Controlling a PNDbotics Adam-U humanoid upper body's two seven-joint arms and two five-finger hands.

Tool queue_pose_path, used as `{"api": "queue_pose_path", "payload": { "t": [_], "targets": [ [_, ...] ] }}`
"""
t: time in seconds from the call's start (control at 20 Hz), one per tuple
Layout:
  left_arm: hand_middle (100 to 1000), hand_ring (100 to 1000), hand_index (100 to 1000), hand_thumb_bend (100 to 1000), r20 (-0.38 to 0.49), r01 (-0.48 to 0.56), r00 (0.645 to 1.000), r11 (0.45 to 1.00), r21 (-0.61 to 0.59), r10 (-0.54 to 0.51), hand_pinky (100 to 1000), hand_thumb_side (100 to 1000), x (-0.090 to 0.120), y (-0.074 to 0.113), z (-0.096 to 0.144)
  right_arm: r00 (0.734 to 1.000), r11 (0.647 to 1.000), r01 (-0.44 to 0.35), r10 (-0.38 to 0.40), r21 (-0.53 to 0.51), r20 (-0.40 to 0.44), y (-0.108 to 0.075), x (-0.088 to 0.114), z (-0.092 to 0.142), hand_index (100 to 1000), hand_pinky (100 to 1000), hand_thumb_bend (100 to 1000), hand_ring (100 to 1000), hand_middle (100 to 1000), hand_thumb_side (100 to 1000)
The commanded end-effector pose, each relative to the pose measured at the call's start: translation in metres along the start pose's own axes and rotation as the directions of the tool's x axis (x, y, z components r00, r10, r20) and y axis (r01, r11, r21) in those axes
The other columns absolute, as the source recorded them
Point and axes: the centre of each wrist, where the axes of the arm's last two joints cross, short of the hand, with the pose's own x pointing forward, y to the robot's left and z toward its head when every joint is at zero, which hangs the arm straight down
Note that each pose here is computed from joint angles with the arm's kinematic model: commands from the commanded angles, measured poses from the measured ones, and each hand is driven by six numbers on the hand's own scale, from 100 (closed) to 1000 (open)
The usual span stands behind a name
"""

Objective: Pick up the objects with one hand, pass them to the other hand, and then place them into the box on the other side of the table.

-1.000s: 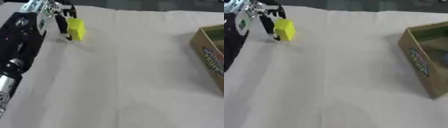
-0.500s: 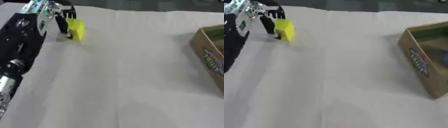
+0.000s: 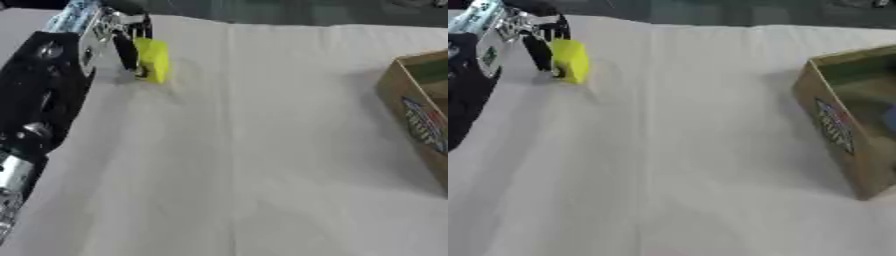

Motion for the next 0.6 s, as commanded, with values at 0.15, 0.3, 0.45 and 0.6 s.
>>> {"api": "queue_pose_path", "payload": {
  "t": [0.15, 0.3, 0.45, 0.6],
  "targets": [
    [531, 630, 619, 376, 0.015, -0.008, 1.0, 0.996, 0.089, 0.007, 702, 100, -0.004, 0.016, 0.008, 1.0, 1.0, -0.026, 0.026, 0.0, 0.01, -0.009, 0.005, -0.001, 905, 1000, 100, 848, 862, 505],
    [509, 611, 595, 355, 0.05, -0.038, 0.998, 0.991, 0.126, 0.032, 693, 100, -0.005, 0.02, 0.011, 1.0, 1.0, -0.025, 0.025, 0.001, 0.002, -0.01, 0.004, 0.0, 905, 1000, 100, 848, 862, 502],
    [494, 596, 579, 320, 0.09, -0.06, 0.995, 0.985, 0.162, 0.046, 683, 100, -0.005, 0.026, 0.016, 1.0, 1.0, -0.023, 0.023, 0.006, -0.007, -0.011, 0.004, 0.002, 905, 1000, 100, 848, 862, 498],
    [487, 591, 571, 301, 0.147, -0.078, 0.988, 0.979, 0.187, 0.05, 682, 100, -0.006, 0.032, 0.023, 1.0, 1.0, -0.023, 0.023, 0.011, -0.015, -0.013, 0.003, 0.003, 904, 1000, 100, 848, 862, 492]
  ]
}}
